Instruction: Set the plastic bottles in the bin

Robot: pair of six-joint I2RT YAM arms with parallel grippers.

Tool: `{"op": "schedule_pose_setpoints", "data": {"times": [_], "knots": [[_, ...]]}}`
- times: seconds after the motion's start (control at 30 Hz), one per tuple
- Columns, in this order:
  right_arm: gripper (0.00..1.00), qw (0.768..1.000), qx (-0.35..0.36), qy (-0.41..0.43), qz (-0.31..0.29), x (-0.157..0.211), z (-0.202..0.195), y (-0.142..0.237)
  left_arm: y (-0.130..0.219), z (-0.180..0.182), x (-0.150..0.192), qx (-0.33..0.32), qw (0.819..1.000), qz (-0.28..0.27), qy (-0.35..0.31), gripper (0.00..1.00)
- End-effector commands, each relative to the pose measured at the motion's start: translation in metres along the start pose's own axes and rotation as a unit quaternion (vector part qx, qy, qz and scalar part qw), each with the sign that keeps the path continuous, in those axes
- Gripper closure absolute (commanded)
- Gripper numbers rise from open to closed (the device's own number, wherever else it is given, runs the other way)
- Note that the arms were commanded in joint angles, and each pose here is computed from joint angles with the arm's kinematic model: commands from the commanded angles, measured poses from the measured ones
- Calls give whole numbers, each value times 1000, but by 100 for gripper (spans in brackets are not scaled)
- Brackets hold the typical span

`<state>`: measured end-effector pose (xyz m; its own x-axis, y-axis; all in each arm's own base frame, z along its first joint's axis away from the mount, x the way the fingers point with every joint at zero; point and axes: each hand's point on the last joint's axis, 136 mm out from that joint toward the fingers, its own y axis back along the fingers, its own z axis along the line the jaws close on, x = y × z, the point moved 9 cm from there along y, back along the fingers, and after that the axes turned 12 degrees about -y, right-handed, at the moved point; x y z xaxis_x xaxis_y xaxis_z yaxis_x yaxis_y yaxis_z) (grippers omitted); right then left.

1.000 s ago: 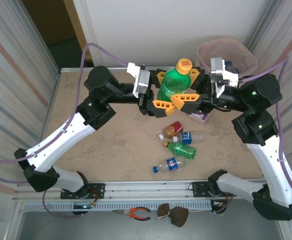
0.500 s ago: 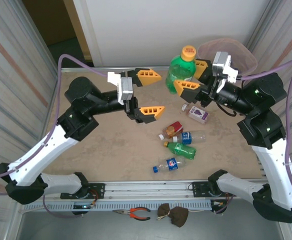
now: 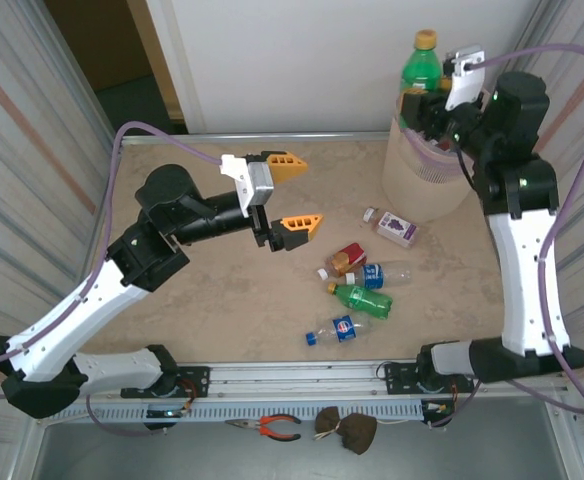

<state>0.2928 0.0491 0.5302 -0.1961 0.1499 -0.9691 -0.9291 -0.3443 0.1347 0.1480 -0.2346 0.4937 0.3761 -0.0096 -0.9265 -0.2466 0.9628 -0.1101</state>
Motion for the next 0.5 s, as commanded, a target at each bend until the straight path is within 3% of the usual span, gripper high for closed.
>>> {"op": "schedule_pose_setpoints", "data": {"times": [0.0,0.27,0.47], "knots": [[57,997,63,-21,30,-1,-30,-7,7,0,7,-20,1000,23,2,14],[59,974,179,-52,132,24,-107,-56,2,0,17,-19,999,33,20,14],[58,953,212,-72,206,48,-155,-91,-2,-2,24,-11,999,39,32,14]]}}
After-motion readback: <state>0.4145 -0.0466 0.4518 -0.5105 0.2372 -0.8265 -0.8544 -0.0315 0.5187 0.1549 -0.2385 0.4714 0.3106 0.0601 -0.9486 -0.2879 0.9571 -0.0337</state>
